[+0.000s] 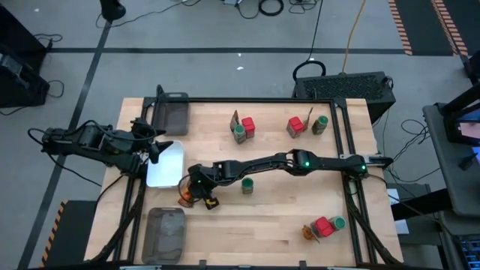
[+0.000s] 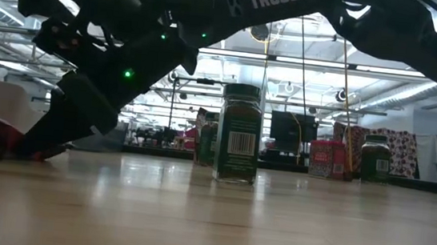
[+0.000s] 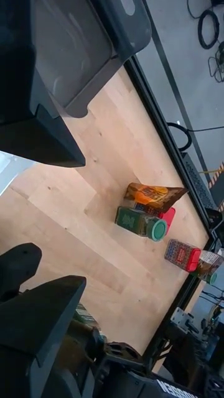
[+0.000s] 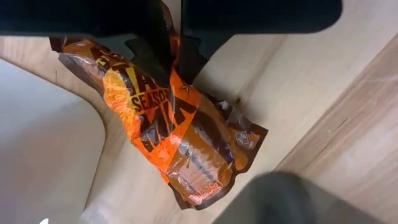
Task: Sort spices by type
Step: Put the orange seasoning bag into the bottom black bin
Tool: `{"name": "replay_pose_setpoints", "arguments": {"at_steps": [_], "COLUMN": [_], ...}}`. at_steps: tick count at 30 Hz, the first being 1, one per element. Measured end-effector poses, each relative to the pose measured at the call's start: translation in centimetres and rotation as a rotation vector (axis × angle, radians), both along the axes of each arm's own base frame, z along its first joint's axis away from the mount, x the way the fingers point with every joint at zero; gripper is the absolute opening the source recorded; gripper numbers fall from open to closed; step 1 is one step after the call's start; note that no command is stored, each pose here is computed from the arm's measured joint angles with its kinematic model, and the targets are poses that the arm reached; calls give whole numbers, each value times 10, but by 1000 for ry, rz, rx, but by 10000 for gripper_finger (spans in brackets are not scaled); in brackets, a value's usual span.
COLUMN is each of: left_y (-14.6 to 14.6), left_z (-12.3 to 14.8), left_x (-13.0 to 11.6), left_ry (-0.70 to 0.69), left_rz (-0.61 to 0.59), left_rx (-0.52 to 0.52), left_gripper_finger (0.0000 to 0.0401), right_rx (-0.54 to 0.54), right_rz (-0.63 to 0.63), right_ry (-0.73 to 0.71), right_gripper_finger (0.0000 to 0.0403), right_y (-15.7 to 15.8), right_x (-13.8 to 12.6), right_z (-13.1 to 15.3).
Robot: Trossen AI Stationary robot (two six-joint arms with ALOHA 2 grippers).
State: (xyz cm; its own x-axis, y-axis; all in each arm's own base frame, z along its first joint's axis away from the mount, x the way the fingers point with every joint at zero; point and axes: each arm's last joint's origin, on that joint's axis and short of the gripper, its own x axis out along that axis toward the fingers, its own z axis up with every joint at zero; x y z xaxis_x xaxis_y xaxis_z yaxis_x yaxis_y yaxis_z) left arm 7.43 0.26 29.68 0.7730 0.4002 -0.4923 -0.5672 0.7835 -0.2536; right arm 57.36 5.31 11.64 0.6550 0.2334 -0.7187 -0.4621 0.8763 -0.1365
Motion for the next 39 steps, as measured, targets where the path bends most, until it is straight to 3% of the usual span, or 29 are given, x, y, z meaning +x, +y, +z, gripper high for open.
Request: {"name": "replay_pose_setpoints", "arguments": {"at_steps": [3, 12, 21, 29, 33, 39], "left_y": [0, 0, 0, 0, 0, 0], "left_z": [0, 0, 0, 0, 0, 0], "left_x": [0, 0, 0, 0, 0, 0], "left_ry": [2, 2, 1, 2, 2, 3], "left_rz": [-2, -2, 6, 9, 10, 5], "left_rx": [2, 2, 8, 11, 12, 8], "left_gripper_finger": [303, 303, 303, 303, 303, 303], "right_rx": [-40, -473, -745, -882, -955, -950], "right_rz": [1, 72, 53, 17, 72, 123], "right_ry": [-5, -142, -217, -355, -446, -535], "right_gripper_finger": [3, 1, 0, 0, 0, 0], "right_y": [-1, 13, 37, 75, 99, 137], "right_x": [-3, -14, -18, -18, -21, -30], "right_z": [13, 80, 101, 115, 123, 128]}}
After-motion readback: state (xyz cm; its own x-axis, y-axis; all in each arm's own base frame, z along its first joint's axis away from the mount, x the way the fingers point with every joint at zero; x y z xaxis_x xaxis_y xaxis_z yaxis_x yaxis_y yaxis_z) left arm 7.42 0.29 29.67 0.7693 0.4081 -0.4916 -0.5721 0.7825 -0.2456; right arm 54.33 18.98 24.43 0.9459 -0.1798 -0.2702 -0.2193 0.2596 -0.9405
